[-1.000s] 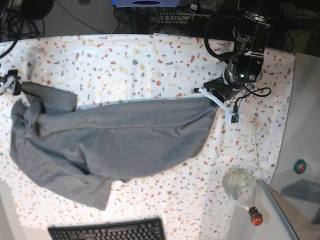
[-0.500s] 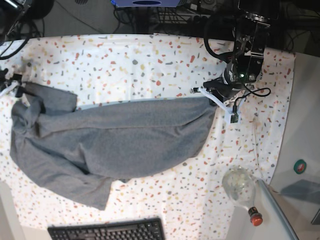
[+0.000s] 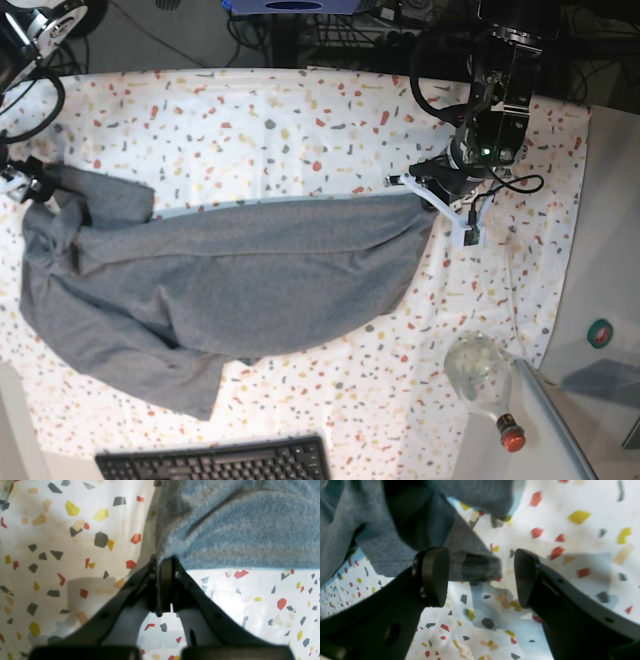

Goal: Layout the t-shirt on the table in an organized manner, then fold the t-shirt properly
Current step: 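Regrasp the shirt corner with the right gripper and pull it outward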

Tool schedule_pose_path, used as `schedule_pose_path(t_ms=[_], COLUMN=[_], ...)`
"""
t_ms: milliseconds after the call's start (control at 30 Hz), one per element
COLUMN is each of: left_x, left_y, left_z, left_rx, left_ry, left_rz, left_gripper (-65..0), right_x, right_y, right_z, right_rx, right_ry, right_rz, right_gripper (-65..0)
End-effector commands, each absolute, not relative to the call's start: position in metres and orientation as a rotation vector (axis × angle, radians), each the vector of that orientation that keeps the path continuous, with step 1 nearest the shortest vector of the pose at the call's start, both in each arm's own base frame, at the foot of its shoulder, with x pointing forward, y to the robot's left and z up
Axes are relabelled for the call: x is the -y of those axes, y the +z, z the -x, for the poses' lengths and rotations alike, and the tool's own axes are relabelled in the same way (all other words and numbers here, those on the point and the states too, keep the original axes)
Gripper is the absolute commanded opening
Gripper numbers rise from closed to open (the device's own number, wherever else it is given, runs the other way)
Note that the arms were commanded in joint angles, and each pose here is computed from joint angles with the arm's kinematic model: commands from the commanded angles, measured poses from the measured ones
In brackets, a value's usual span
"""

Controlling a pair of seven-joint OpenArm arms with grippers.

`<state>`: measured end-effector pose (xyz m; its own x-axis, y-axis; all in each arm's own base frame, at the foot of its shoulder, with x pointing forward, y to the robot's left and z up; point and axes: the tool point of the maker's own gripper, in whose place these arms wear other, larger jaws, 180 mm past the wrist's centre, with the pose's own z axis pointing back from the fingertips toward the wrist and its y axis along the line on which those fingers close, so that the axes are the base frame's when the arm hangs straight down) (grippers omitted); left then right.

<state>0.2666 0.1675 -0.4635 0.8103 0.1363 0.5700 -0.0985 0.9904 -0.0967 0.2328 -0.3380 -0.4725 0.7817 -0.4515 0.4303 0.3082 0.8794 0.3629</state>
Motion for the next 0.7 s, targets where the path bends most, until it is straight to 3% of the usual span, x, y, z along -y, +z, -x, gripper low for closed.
schedule_pose_path(t_ms=[0, 467, 533, 633, 667], left_x=[-0.170, -0.170, -0.170, -0.171, -0.171], left_y=[-0.455, -0.453, -0.453, -0.453, -0.454], left_z=[-0.276, -0.277, -0.277, -0.276, -0.275], left_rx=[0.651, 0.659, 0.657, 0.656, 0.654], left_ry=[0.124, 0.123, 0.123, 0.122, 0.122], left_rz=[0.060, 0.061, 0.061, 0.060, 0.060], left_gripper=[-65.0, -65.0, -65.0, -65.0, -65.0], right_x=[0.347, 0.320, 0.322, 0.325, 0.326], right_y=[-0.465, -0.489, -0.486, -0.485, -0.485], right_z=[-0.240, -0.222, -0.228, -0.229, -0.229], right_rx=[0.565, 0.476, 0.514, 0.538, 0.540], right_ry=[-0.413, -0.356, -0.364, -0.370, -0.374], right_rz=[-0.276, -0.309, -0.304, -0.298, -0.297], right_gripper=[-28.1, -29.9, -40.4, -63.5, -65.0])
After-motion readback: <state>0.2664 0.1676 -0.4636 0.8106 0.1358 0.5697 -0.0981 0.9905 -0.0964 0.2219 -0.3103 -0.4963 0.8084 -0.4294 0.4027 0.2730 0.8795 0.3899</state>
